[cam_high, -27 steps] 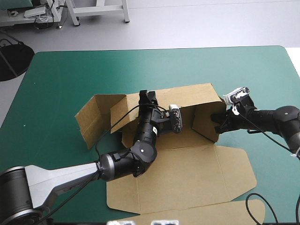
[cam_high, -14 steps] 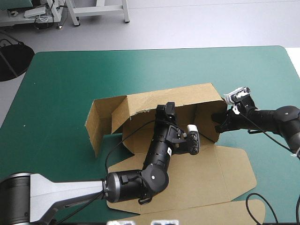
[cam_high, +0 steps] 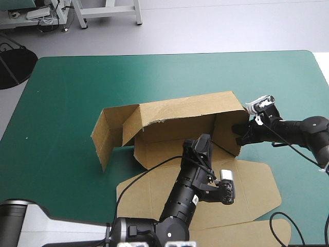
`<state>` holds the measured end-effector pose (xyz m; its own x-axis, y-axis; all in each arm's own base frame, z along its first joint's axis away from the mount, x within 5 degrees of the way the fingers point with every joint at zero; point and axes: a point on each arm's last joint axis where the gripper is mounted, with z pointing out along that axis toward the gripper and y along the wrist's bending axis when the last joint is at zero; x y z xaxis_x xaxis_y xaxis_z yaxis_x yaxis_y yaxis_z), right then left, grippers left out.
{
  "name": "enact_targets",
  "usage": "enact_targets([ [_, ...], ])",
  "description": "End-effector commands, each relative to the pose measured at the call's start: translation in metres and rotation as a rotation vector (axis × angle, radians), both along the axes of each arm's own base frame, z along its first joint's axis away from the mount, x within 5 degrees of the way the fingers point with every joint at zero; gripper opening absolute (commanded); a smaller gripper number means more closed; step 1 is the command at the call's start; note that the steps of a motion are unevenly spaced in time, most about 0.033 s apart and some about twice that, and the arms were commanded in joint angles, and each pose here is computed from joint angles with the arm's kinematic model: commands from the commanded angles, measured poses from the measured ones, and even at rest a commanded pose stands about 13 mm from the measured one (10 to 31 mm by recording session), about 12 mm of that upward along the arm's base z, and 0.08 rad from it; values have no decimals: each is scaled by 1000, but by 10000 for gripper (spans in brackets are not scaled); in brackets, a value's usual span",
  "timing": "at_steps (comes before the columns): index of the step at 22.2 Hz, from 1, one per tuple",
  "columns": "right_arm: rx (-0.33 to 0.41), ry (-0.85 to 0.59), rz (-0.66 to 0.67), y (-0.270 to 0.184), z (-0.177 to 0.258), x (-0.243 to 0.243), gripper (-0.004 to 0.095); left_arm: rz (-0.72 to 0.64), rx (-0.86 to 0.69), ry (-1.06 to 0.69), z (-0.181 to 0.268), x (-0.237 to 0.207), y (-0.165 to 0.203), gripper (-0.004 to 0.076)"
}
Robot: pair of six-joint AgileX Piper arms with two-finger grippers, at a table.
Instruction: Fold the box
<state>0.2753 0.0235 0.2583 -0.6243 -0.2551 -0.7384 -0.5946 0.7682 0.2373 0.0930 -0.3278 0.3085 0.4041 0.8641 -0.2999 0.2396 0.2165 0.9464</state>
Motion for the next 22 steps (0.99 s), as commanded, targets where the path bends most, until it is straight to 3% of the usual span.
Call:
enact_targets([
  [1, 47, 21, 42, 4, 8, -5, 1, 29, -131, -69, 40, 2, 11, 25],
  [2, 47, 21, 42, 4, 8, -5, 0, 30, -141, -67, 43, 3, 12, -8],
  [5, 48, 24, 38, 4, 9, -5, 0, 41, -204, -45, 52, 12, 16, -6],
  [10, 21, 49, 37, 3, 6, -7, 1, 80, -438, 18, 100, 56, 45, -6],
  [16, 46, 99, 7, 3, 12, -5, 2, 319, -743, 115, 158, 122, 117, -5],
  [20, 78, 102, -16, 5, 48, 5, 2, 545, -907, 224, 175, 164, 188, -5],
  [22, 27, 100, -34, 12, 69, 10, 2, 650, -915, 284, 174, 177, 222, -5],
])
